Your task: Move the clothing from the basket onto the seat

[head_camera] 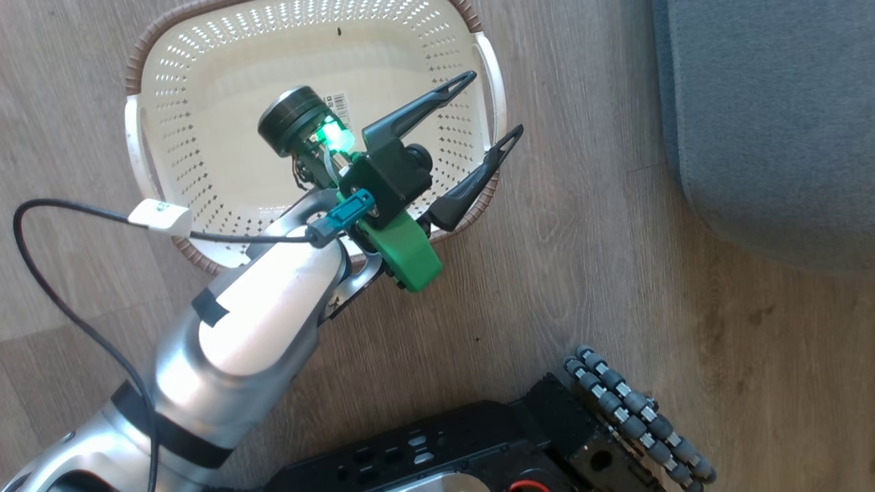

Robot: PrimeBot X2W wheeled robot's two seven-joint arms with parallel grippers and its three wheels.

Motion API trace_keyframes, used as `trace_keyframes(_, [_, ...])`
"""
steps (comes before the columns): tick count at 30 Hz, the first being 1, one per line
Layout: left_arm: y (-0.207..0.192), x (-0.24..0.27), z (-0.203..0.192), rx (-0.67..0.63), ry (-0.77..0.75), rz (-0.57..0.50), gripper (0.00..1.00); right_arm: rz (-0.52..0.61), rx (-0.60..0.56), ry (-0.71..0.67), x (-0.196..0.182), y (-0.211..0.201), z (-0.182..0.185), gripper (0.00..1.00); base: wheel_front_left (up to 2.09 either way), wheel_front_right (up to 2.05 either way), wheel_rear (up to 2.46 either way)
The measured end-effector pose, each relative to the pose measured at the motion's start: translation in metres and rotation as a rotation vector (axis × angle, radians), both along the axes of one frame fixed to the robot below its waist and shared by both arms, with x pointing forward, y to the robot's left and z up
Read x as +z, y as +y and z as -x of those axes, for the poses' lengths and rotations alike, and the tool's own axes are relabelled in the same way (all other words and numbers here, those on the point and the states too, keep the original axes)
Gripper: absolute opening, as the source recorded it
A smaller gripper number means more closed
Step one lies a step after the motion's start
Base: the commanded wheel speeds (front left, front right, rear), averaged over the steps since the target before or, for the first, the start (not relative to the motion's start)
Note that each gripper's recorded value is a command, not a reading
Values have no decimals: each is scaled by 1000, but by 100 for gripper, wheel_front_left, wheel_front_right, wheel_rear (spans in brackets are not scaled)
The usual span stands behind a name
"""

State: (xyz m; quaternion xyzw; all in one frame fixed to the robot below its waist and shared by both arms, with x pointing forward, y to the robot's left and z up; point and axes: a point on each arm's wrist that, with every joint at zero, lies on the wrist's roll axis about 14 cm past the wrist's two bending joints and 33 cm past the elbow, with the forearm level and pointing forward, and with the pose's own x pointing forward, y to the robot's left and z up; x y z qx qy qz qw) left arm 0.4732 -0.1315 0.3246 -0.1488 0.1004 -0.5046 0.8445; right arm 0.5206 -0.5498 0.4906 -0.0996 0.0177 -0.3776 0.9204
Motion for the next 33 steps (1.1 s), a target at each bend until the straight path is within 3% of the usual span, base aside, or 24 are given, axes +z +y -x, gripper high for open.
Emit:
trace_keyframes(1, [0,1,0,0,-2,1,100,-9,0,15,-7,1,4,0,0,0,0])
trace_keyframes(2, [-1,3,-1,1,-1,5,100,-16,-1,24,-11,1,9,26,0,0,0])
trace_keyframes(3, [-1,5,-1,3,-3,10,100,-20,-2,26,-13,2,13,80,0,0,0])
trace_keyframes(4, [-2,7,-1,3,-7,12,100,-20,3,19,-11,3,15,100,0,0,0])
trace_keyframes(20, [6,66,-9,71,-74,28,100,-42,137,5,-3,44,73,100,0,0,0])
trace_keyframes(28, [29,104,-5,161,-110,17,100,-104,275,-27,-9,104,83,100,0,0,0])
trace_keyframes(33, [53,126,2,250,-120,9,100,-135,396,-135,14,155,71,100,0,0,0])
